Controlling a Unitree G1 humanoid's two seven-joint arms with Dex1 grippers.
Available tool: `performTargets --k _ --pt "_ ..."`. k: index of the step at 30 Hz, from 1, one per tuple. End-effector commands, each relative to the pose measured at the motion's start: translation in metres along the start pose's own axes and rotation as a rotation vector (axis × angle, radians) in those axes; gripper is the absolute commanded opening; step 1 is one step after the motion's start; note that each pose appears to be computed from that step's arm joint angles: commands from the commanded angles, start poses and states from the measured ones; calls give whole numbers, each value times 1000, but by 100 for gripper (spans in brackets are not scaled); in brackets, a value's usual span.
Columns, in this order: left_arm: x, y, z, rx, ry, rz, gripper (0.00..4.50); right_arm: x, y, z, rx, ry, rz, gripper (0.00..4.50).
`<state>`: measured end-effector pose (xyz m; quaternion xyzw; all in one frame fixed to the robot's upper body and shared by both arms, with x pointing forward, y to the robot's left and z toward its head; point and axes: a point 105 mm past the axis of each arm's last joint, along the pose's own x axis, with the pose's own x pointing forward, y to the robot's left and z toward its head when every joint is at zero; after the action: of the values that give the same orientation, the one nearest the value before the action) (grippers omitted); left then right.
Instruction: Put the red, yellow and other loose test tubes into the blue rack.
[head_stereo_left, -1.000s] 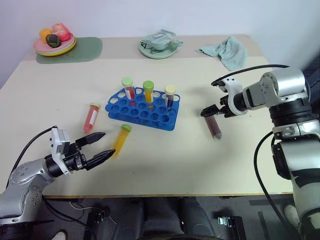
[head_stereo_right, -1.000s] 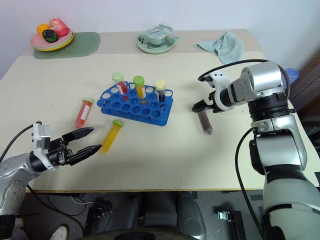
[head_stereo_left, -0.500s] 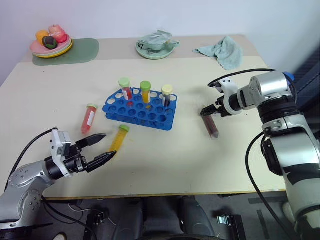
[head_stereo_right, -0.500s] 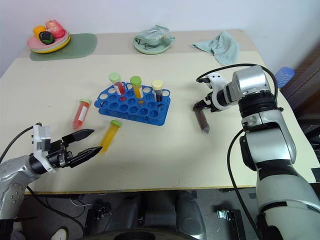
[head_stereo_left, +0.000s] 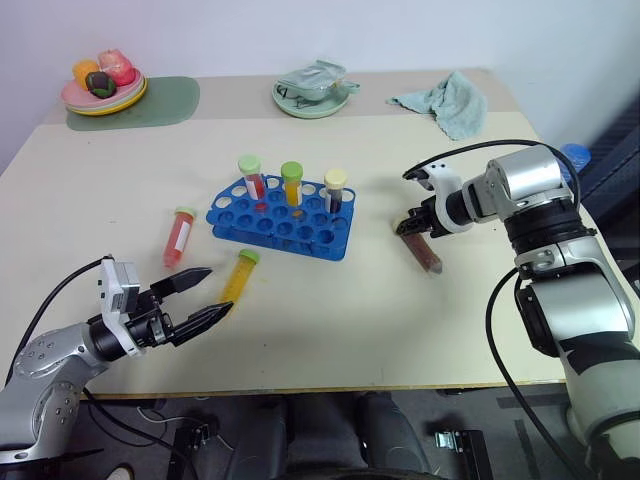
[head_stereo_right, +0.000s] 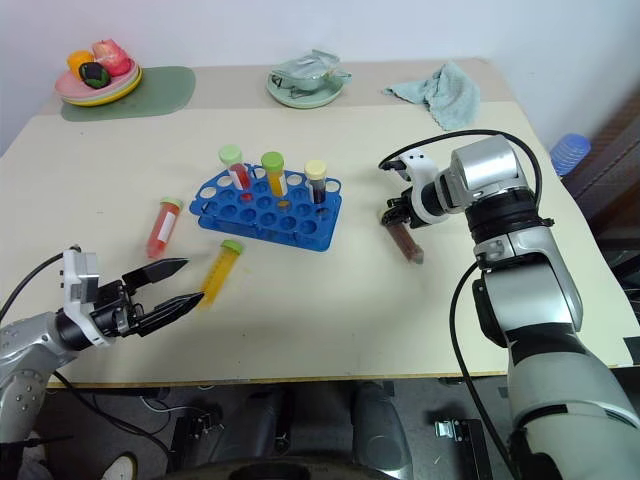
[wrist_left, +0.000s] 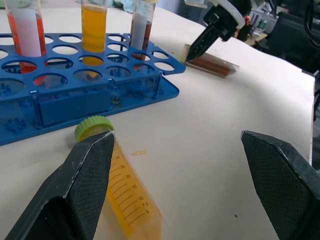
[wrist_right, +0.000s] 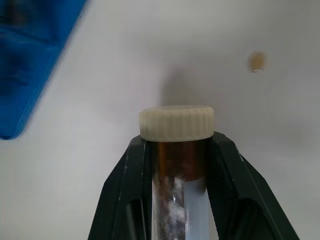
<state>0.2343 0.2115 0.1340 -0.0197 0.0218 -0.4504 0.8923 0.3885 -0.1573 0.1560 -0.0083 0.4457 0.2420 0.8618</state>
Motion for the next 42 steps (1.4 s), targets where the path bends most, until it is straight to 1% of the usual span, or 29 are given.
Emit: performTargets --k 1,5,8,12,17,20,23,24,30,33,35,37,40,42 --pt "0 0 11 36 -20 -7 415 -14 17 14 -39 -89 63 93" --pt "2 1 12 36 -21 -14 415 -16 25 10 -56 -103 112 93" --pt "3 1 12 37 -23 -17 415 -20 34 13 -92 -149 178 93" --pt "3 1 12 38 -24 -18 415 -23 40 15 -117 -195 206 93" --pt "4 1 12 37 -25 -20 415 -18 43 3 -122 -181 222 93" --pt "4 1 12 39 -24 -19 415 -22 47 5 -116 -195 246 93" --pt "4 1 13 40 -26 -18 415 -34 57 19 -117 -279 311 93" --pt "4 1 13 40 -26 -17 415 -39 64 24 -117 -320 359 93" --pt "5 0 11 36 -29 -16 415 -52 86 33 -127 -442 484 93" --pt "5 0 12 37 -31 -15 415 -58 98 37 -132 -526 578 93" --pt "5 0 12 37 -33 -13 415 -68 107 44 -126 -639 669 93" --pt "5 1 12 38 -35 -9 415 -80 115 52 -122 -787 764 93" --pt "5 0 11 36 -39 -6 415 -90 121 57 -136 -984 799 93" --pt "6 -1 10 31 -43 -1 415 -86 122 57 -161 -1110 745 93"
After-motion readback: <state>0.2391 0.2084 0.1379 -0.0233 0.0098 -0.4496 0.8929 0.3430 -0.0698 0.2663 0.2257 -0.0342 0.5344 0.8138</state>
